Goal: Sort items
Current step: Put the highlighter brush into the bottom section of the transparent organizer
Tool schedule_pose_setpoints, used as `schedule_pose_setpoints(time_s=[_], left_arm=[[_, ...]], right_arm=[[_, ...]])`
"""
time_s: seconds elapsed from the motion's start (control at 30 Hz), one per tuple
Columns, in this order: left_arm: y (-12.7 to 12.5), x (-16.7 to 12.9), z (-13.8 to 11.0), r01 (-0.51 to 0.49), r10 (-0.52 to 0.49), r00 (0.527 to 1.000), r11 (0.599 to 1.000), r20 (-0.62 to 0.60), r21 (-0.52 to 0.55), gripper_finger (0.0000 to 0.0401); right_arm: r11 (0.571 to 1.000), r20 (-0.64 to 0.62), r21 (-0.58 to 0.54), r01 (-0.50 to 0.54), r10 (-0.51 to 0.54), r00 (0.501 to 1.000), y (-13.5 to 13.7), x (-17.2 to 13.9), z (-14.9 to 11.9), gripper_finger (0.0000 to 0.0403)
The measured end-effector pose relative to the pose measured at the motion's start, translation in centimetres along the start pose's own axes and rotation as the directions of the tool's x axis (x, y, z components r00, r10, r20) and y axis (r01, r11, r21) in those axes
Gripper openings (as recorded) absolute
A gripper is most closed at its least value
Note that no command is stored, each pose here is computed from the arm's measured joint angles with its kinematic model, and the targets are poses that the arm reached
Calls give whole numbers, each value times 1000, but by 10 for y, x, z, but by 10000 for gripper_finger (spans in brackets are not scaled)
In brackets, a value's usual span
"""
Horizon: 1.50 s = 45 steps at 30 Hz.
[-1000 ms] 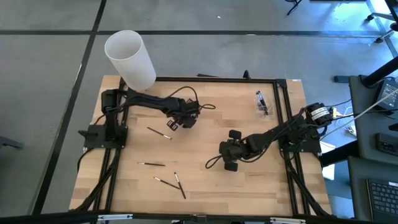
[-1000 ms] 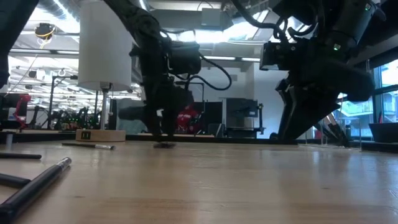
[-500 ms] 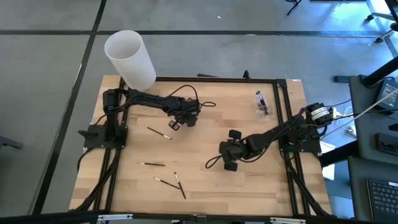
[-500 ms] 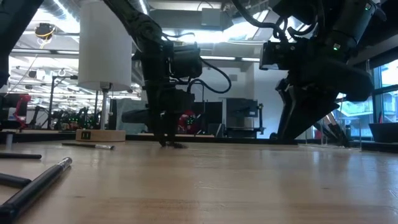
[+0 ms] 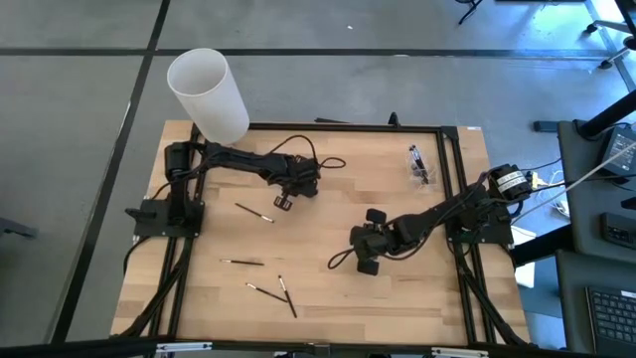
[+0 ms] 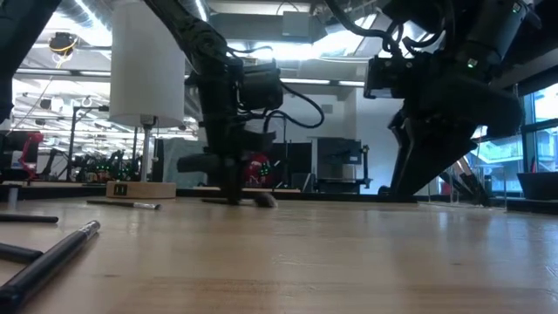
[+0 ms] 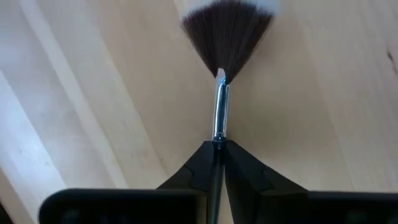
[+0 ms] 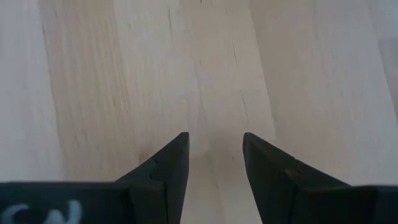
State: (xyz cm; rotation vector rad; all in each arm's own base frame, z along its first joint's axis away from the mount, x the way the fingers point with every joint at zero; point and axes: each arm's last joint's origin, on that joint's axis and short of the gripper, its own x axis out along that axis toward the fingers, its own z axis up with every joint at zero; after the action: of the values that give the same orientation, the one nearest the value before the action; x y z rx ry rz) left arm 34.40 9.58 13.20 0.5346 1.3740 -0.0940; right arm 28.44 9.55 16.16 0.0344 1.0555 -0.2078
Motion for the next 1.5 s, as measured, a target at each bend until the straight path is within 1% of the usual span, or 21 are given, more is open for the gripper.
schedule_pose_setpoints(time_s=[0.1,0.17,0.23,0.3,0.4,0.5,0.57,0.73,0.8,0.87,0.97,1.03,1.1,1.27,1.33,1.4,1.47,1.5], left_arm=[[-1,-1,3,-33,33,999,998,-2,-57,31],[-2,-2,5,-55,55,998,992,4,-117,38],[-2,-2,8,-78,81,997,979,11,-188,41],[-1,-1,11,-82,96,995,957,38,-278,42],[0,-1,14,-50,89,993,908,76,-415,39],[1,-2,16,0,77,990,834,116,-551,33],[1,-2,17,51,52,987,791,151,-610,31],[1,-3,22,189,-16,968,703,250,-685,33],[0,-3,23,237,-41,958,672,284,-702,34],[0,-4,25,282,-67,947,642,313,-713,34],[1,-4,27,324,-79,932,618,354,-716,31],[1,-5,30,335,-66,925,607,374,-721,30],[4,-9,32,347,-42,914,596,404,-724,30],[13,-29,37,392,43,868,553,496,-735,32],[17,-41,39,415,86,841,532,534,-738,32],[20,-54,43,442,134,803,521,581,-730,31],[20,-63,48,468,163,766,521,622,-714,33],[20,-68,51,486,180,739,524,649,-699,33]], right_arm=[[998,13,53,26,-26,1000,-1,0,0,152],[992,37,100,73,-77,996,-2,0,1,152],[984,54,134,120,-129,990,-4,0,1,152],[977,59,147,155,-165,985,-5,-1,0,152],[972,56,161,171,-182,982,-6,-1,0,152],[971,58,165,170,-181,982,-6,-1,0,151],[971,60,167,168,-180,982,-6,-1,0,151],[970,79,177,168,-184,980,-11,-15,2,151],[960,87,195,202,-222,971,-17,-26,1,151],[941,100,223,256,-283,954,-25,-39,0,151],[911,130,289,294,-341,931,-33,-56,-2,151],[907,155,316,277,-337,929,-36,-62,-1,151],[914,162,325,244,-308,938,-38,-61,-5,151],[910,111,357,211,-266,958,-55,-34,-29,151],[908,135,396,139,-207,969,-61,-25,-36,151],[908,219,419,20,-122,968,-67,-16,-41,151],[902,353,410,-136,-20,935,-71,-12,-42,151],[894,427,394,-212,26,904,-74,-11,-42,151]])
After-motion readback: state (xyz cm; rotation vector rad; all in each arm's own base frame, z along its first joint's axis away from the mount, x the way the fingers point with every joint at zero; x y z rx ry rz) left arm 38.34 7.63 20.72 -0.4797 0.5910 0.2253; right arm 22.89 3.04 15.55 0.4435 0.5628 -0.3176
